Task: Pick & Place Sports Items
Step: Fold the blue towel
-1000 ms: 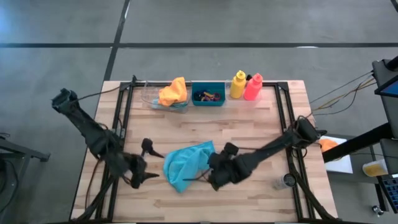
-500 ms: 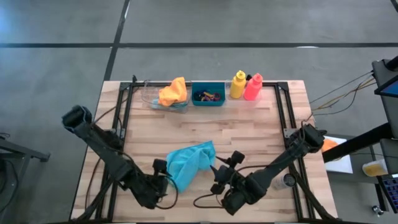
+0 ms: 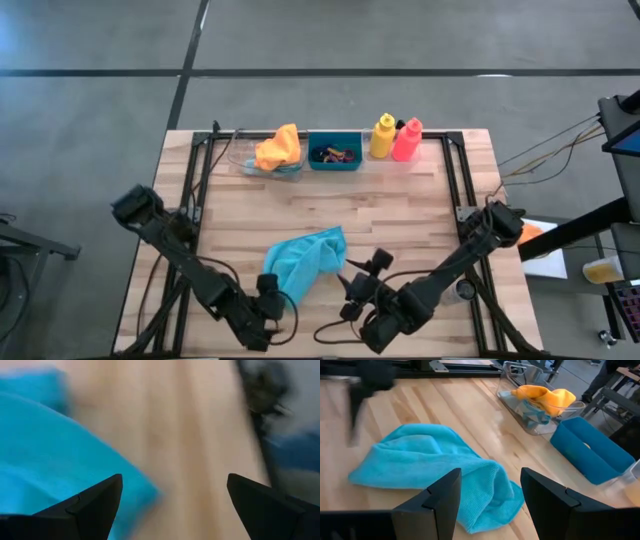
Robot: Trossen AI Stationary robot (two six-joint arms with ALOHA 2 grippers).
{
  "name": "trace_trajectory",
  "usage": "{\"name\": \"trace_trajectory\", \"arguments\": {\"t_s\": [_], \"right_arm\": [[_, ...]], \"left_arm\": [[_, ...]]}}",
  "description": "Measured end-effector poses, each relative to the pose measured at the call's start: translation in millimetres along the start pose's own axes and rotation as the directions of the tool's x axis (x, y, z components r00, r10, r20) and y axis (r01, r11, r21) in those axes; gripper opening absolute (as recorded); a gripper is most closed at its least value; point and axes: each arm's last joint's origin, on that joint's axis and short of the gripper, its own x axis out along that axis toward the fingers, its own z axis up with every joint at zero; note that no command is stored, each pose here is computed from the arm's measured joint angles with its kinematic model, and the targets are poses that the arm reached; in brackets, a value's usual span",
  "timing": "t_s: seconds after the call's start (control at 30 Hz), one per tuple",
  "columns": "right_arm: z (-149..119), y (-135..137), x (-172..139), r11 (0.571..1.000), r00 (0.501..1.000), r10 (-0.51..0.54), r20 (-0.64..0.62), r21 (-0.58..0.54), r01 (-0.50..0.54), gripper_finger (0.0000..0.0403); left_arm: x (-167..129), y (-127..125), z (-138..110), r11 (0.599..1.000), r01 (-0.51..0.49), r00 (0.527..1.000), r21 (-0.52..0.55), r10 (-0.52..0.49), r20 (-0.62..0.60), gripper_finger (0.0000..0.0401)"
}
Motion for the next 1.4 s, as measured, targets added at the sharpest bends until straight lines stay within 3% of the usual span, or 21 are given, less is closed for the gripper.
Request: {"name": "trace_trajectory", "arguments": {"t_s": [0.1, 0.2, 0.53, 0.73, 1.13, 1.4], "right_arm": [[-1.7, 2.3, -5.0, 1.0, 1.0, 0.016, 0.003, -0.001, -0.016, 0.0205], [-3.9, 4.6, -10.7, 0.999, 0.999, 0.033, 0.006, -0.007, -0.033, 0.0205], [-11.3, 9.9, -27.4, 0.996, 0.997, 0.075, 0.015, -0.048, -0.074, 0.0205], [-15.9, 11.0, -31.8, 0.994, 0.996, 0.085, 0.015, -0.063, -0.084, 0.0205], [-23.2, 13.3, -41.9, 0.991, 0.994, 0.109, 0.018, -0.085, -0.107, 0.0205], [-26.1, 13.5, -42.5, 0.99, 0.994, 0.111, 0.018, -0.088, -0.109, 0.0205]], "left_arm": [[7.4, 4.3, -1.9, 0.988, -0.154, 0.985, 0.026, 0.151, 0.088, 0.0365], [15.7, 5.4, -5.0, 0.977, -0.214, 0.97, 0.022, 0.21, 0.12, 0.0365], [44.3, -4.7, -12.1, 0.985, -0.173, 0.973, -0.013, 0.172, 0.156, 0.0365], [47.1, -8.8, -10.7, 0.986, -0.168, 0.972, -0.016, 0.168, 0.165, 0.0365], [38.8, -19.1, -27.1, 0.967, -0.222, 0.968, 0.121, 0.204, 0.144, 0.0365], [44.0, -7.7, -45.1, 0.953, -0.257, 0.965, 0.159, 0.243, 0.102, 0.0365]]}}
